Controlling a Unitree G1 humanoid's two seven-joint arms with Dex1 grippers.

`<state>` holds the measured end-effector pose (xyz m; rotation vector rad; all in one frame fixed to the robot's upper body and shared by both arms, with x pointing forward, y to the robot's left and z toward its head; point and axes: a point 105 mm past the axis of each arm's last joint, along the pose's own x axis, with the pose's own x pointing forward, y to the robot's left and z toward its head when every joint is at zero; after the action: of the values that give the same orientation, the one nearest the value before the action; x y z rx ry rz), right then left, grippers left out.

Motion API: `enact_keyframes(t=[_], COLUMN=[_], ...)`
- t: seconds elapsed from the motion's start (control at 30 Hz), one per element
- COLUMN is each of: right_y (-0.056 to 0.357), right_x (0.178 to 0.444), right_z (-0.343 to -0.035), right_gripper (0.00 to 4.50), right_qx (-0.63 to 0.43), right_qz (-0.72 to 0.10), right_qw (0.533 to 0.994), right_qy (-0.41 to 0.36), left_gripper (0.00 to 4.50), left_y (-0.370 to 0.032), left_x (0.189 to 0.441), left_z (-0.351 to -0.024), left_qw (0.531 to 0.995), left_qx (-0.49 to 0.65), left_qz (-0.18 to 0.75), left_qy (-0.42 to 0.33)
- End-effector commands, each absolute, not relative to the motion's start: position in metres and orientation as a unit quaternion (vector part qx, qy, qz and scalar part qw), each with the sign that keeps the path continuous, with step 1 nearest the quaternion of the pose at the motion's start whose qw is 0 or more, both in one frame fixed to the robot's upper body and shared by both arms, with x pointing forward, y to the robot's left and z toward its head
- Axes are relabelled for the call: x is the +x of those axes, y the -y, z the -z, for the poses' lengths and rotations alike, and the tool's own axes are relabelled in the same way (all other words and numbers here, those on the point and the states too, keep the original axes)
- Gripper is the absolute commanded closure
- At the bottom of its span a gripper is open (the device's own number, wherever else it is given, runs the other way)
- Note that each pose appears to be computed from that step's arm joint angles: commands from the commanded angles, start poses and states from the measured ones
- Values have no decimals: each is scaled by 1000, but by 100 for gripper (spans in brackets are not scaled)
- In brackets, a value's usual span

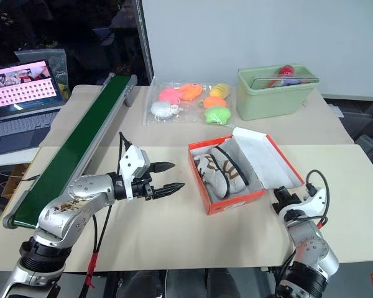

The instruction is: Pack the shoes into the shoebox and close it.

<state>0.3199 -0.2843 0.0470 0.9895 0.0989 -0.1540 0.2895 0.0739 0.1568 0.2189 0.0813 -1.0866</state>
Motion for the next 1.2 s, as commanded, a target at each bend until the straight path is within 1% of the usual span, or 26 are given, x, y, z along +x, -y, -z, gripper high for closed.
enact_keyframes(t=[0.03, 0.07, 0.13, 0.2, 0.23, 0.3, 0.33, 0.37, 0.4, 0.43, 0.47, 0.53, 0.6, 0.63, 0.67, 0.73, 0.77, 0.87, 0.93, 0.97, 1.0, 1.03, 1.1, 1.2], right_y=[298, 298, 287, 274, 266, 243, 229, 214, 205, 198, 191, 184, 183, 178, 167, 144, 137, 126, 128, 129, 129, 128, 133, 130], right_x=[324, 324, 325, 325, 326, 323, 319, 313, 308, 301, 289, 272, 270, 275, 279, 288, 295, 318, 337, 343, 347, 349, 350, 341], right_z=[-73, -80, -105, -132, -149, -186, -205, -220, -226, -230, -240, -259, -274, -277, -276, -263, -253, -220, -197, -191, -176, -167, -134, -105], right_gripper=[445, 445, 445, 445, 445, 445, 445, 445, 445, 445, 445, 445, 445, 445, 445, 445, 445, 445, 445, 445, 445, 445, 445, 445], right_qx=[517, 515, 476, 444, 407, 303, 216, 106, 34, -13, -53, -67, -84, -91, -99, -87, -74, -75, -67, -65, -63, -64, -73, -79], right_qz=[56, 45, 0, -42, -66, -131, -171, -214, -239, -266, -305, -364, -382, -389, -402, -428, -427, -399, -358, -345, -337, -335, -315, -325], right_qw=[853, 854, 875, 890, 906, 939, 958, 969, 970, 963, 951, 929, 920, 916, 910, 900, 901, 912, 927, 930, 931, 929, 923, 905], right_qy=[48, 63, 83, 95, 96, 93, 84, 62, 42, 31, 28, 25, 30, 29, 25, 5, -8, -56, -93, -103, -128, -143, -209, -261], left_gripper=[102, 102, 102, 102, 102, 102, 102, 102, 102, 102, 102, 102, 102, 102, 102, 102, 102, 102, 102, 102, 102, 102, 102, 102], left_y=[-72, -73, -73, -75, -76, -77, -78, -78, -78, -79, -79, -81, -82, -82, -82, -83, -84, -84, -83, -83, -84, -84, -85, -86], left_x=[288, 288, 287, 287, 287, 286, 286, 285, 285, 285, 285, 284, 283, 283, 283, 284, 284, 285, 284, 284, 283, 283, 283, 284], left_z=[-173, -173, -173, -173, -173, -172, -172, -172, -172, -172, -172, -172, -171, -171, -171, -172, -172, -173, -173, -173, -173, -173, -173, -174], left_qw=[848, 848, 848, 849, 850, 850, 851, 851, 852, 853, 854, 856, 857, 857, 858, 860, 861, 863, 863, 863, 863, 863, 865, 867], left_qx=[115, 116, 117, 119, 119, 120, 120, 119, 119, 119, 118, 116, 115, 115, 116, 117, 116, 115, 115, 115, 115, 115, 116, 117], left_qz=[517, 517, 517, 515, 514, 512, 511, 510, 509, 508, 507, 504, 502, 501, 500, 496, 494, 491, 491, 491, 491, 491, 488, 483], left_qy=[-10, -11, -12, -14, -15, -17, -18, -19, -19, -20, -21, -23, -24, -25, -25, -23, -23, -22, -22, -22, -22, -22, -22, -21])
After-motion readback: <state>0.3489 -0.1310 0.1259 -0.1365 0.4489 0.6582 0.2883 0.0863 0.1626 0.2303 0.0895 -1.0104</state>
